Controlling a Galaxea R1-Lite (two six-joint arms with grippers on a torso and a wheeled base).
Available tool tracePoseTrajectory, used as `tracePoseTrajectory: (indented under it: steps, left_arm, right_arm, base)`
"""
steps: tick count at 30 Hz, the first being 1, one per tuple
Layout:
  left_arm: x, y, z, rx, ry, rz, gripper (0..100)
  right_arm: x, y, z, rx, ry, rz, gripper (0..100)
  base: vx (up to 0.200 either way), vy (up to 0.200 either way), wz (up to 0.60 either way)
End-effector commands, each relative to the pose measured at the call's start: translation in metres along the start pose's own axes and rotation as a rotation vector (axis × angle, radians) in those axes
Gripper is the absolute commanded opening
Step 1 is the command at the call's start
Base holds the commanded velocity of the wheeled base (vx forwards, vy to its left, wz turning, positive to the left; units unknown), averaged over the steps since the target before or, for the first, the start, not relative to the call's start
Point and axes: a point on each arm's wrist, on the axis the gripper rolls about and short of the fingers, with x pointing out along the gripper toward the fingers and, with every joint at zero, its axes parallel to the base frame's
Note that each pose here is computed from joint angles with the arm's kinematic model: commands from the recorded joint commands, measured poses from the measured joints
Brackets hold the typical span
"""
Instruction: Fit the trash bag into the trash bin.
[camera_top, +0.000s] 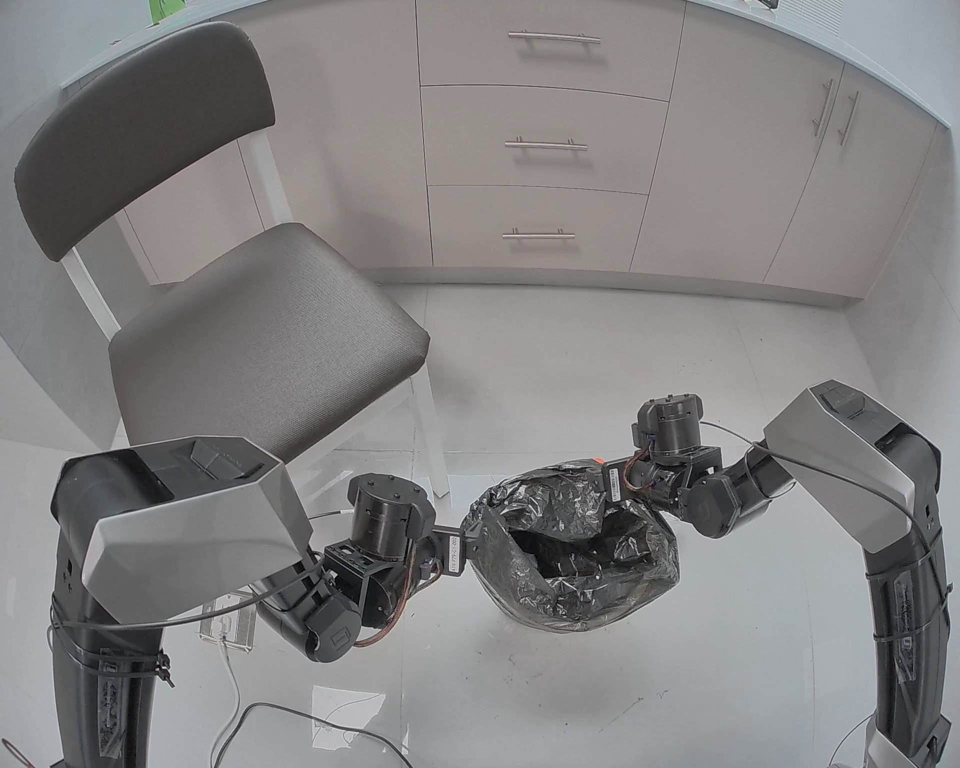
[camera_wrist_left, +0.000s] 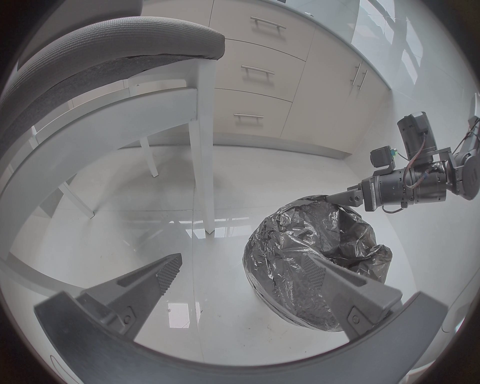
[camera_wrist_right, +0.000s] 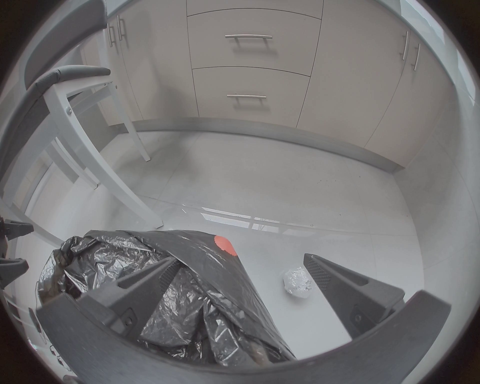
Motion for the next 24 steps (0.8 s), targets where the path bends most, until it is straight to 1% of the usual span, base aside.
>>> tracePoseTrajectory:
  steps: [1, 6, 10, 12, 21, 24]
  left_arm:
    - [0.001, 0.000, -0.002, 0.000, 0.003, 0.001, 100]
    - [0.001, 0.000, -0.002, 0.000, 0.003, 0.001, 100]
    - [0.001, 0.000, -0.002, 0.000, 0.003, 0.001, 100]
    - [0.001, 0.000, -0.002, 0.000, 0.003, 0.001, 100]
    - [0.001, 0.000, -0.002, 0.001, 0.005, 0.002, 100]
    - [0.001, 0.000, -0.002, 0.001, 0.005, -0.001, 100]
  right_arm:
    - [0.008, 0.001, -0.004, 0.001, 0.004, -0.003, 100]
    - [0.009, 0.001, -0.002, 0.006, -0.008, -0.006, 100]
    - [0.013, -0.002, 0.007, 0.016, -0.039, -0.048, 100]
    - [0.014, -0.002, 0.009, 0.018, -0.047, -0.050, 100]
    - [0.024, -0.004, 0.004, 0.021, -0.043, -0.058, 100]
    - [0.031, -0.008, 0.001, 0.027, -0.044, -0.069, 100]
  base:
    - [0.000, 0.000, 0.00]
    - [0.000, 0.000, 0.00]
    - [0.000, 0.000, 0.00]
    - [0.000, 0.000, 0.00]
    - [0.000, 0.000, 0.00]
    - [0.000, 0.000, 0.00]
